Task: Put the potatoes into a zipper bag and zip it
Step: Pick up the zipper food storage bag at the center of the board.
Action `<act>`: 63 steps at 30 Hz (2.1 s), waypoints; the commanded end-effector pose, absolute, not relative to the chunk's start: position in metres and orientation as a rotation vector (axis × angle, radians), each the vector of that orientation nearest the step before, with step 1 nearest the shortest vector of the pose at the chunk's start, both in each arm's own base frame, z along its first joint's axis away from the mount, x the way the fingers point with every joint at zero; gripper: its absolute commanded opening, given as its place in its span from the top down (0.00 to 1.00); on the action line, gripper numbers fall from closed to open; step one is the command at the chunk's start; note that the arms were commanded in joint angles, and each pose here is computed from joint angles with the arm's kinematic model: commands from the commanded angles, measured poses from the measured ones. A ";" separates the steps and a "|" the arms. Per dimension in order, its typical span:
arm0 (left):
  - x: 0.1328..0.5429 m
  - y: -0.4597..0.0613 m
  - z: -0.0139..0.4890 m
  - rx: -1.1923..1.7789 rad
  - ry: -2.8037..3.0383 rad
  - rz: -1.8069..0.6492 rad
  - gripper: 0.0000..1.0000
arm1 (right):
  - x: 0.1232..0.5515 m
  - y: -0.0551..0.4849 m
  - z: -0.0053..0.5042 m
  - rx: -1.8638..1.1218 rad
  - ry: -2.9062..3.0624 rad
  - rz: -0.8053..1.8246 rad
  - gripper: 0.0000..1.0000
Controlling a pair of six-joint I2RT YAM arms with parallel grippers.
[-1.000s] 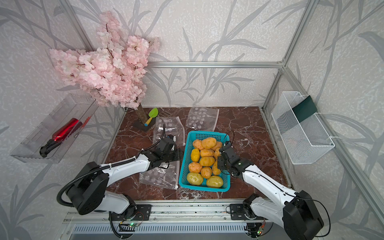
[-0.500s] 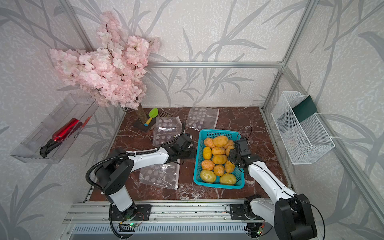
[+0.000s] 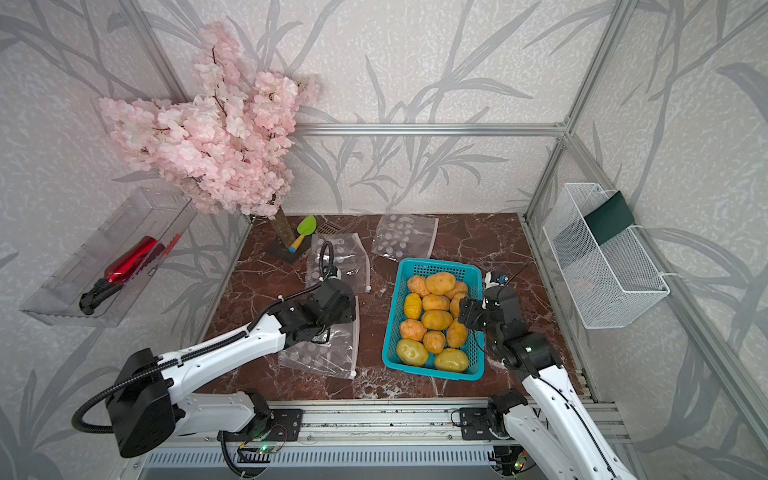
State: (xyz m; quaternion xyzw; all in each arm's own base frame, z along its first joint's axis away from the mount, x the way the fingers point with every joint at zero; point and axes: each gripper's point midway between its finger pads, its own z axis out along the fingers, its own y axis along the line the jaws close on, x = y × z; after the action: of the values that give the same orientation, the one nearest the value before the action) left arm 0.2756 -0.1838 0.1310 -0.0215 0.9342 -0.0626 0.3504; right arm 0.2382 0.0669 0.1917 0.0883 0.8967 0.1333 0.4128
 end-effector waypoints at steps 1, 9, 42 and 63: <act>0.262 -0.159 0.116 -0.016 2.461 -0.009 0.37 | 0.220 0.083 0.193 0.159 2.277 0.420 0.23; 0.266 -0.168 0.088 0.055 2.550 0.070 0.49 | 0.205 0.115 0.179 0.005 2.314 0.508 0.23; 0.288 -0.202 0.038 0.085 2.658 0.127 0.59 | 0.209 0.125 0.169 -0.034 2.339 0.523 0.24; 0.288 -0.210 0.053 0.090 2.658 0.065 1.00 | 0.209 0.129 0.171 -0.040 2.335 0.553 0.24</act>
State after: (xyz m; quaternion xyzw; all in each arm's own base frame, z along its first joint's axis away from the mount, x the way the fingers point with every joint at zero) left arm 0.2878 -0.2103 0.0295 0.0379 0.9737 0.0330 0.2224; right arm 0.2082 0.1239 0.1680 -0.0084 0.9124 0.2023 0.3556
